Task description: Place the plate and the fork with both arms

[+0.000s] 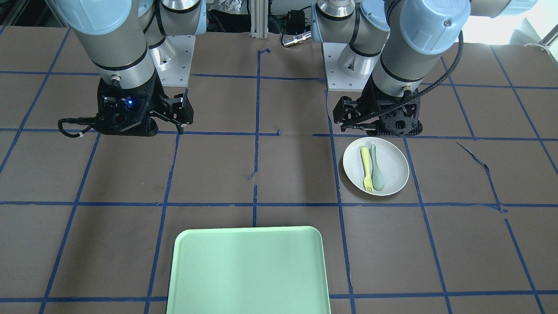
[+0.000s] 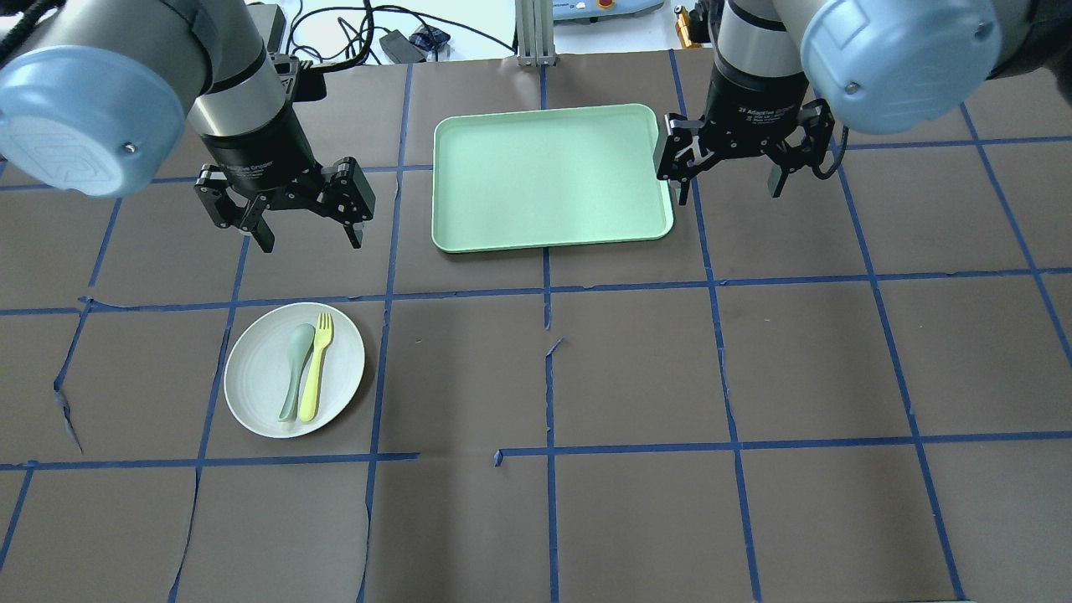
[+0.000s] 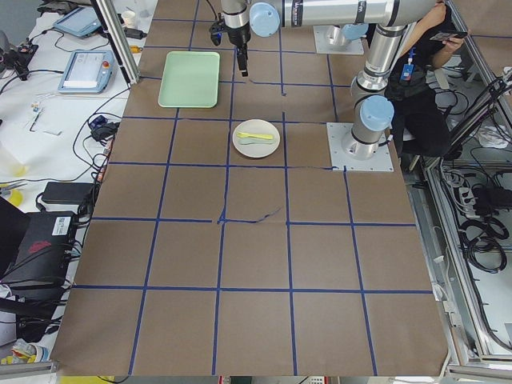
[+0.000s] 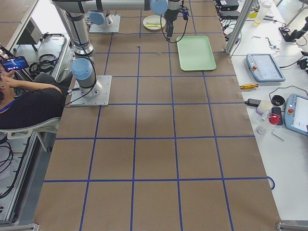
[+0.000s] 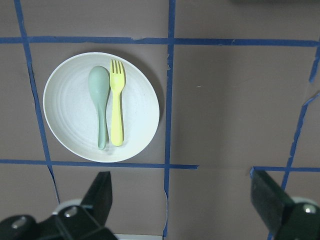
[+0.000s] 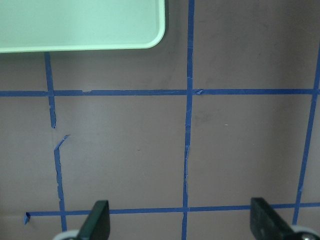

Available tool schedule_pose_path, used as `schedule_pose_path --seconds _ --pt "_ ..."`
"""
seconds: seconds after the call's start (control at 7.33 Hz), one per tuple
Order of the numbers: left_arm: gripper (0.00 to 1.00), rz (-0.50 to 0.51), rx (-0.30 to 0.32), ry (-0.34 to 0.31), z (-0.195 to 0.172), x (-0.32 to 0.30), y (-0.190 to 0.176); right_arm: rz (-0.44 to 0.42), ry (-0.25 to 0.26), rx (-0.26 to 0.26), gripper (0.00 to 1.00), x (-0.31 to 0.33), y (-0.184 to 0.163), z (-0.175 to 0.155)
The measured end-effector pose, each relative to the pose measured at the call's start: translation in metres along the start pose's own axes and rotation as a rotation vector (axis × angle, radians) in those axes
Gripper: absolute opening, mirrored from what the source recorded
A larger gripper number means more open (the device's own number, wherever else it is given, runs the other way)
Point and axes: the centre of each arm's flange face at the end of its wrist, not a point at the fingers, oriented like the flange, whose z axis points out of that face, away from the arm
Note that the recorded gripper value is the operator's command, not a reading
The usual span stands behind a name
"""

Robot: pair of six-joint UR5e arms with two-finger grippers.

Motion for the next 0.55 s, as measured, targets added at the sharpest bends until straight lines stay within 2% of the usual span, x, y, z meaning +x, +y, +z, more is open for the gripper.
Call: schedule_pose_path --seconds 0.55 --pt "1.00 -0.002 0.004 -0.001 -0.0012 -0.0001 0.0003 -0.001 0.000 0.008 1.00 -0.0001 -0.0011 -0.0002"
